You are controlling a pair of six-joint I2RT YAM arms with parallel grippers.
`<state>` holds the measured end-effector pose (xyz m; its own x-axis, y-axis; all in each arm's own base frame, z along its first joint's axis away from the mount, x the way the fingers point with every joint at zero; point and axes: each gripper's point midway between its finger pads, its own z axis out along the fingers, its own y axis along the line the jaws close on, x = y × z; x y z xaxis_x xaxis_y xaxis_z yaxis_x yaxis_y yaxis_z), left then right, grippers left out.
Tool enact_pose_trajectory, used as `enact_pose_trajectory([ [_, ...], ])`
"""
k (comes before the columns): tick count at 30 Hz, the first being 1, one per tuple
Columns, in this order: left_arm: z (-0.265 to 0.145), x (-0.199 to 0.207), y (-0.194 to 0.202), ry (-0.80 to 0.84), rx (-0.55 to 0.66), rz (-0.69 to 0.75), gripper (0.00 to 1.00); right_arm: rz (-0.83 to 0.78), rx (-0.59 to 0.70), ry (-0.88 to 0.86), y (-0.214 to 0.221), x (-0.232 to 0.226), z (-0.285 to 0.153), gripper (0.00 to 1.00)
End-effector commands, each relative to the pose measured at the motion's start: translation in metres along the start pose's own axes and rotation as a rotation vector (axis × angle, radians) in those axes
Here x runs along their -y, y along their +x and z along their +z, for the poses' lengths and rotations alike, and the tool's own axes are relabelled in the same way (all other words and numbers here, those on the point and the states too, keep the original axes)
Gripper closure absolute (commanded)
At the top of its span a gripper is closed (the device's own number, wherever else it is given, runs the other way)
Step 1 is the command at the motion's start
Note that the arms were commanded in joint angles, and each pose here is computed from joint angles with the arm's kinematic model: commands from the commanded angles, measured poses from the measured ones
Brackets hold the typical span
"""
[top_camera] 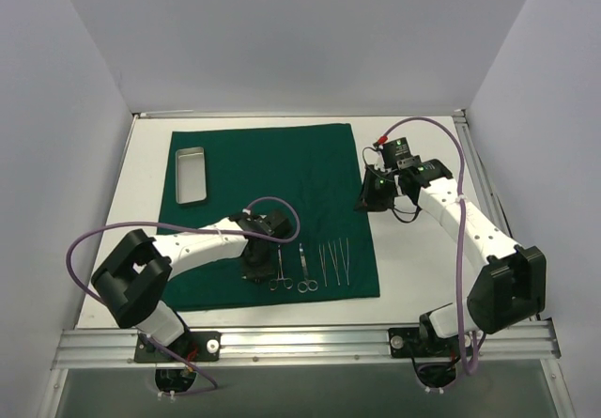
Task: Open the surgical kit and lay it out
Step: Place the medical item in the surgical kit.
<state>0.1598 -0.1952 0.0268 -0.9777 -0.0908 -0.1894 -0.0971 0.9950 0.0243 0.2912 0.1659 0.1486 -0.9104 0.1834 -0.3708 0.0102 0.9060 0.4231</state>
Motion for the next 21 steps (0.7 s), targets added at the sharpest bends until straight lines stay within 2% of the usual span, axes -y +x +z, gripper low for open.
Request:
enact_pose_trajectory([
  [1,0.003,0.005,0.003,0.017,-0.02,0.024,0.98,0.002,0.02,0.002,0.003,0.0,-0.01,0.93],
  [12,0.017,0.004,0.012,0.016,-0.09,0.037,0.95,0.007,0.025,-0.004,0.002,-0.001,-0.008,0.93],
  [14,0.018,0.002,0.012,0.014,-0.096,0.032,0.86,0.005,0.024,-0.003,0.003,-0.001,-0.008,0.93],
  [15,0.017,0.001,0.012,0.011,-0.097,0.031,0.67,0.005,0.023,-0.004,0.003,-0.001,-0.008,0.93],
  [16,0.016,0.0,0.011,0.01,-0.094,0.026,0.62,0.004,0.024,-0.006,0.003,-0.001,-0.008,0.93],
  [18,0.014,-0.001,0.009,0.014,-0.084,0.019,0.57,0.005,0.024,-0.006,0.004,-0.001,-0.008,0.93],
  [21,0.008,-0.004,0.008,0.015,-0.073,0.013,0.54,0.005,0.022,-0.008,0.004,-0.001,-0.007,0.93],
])
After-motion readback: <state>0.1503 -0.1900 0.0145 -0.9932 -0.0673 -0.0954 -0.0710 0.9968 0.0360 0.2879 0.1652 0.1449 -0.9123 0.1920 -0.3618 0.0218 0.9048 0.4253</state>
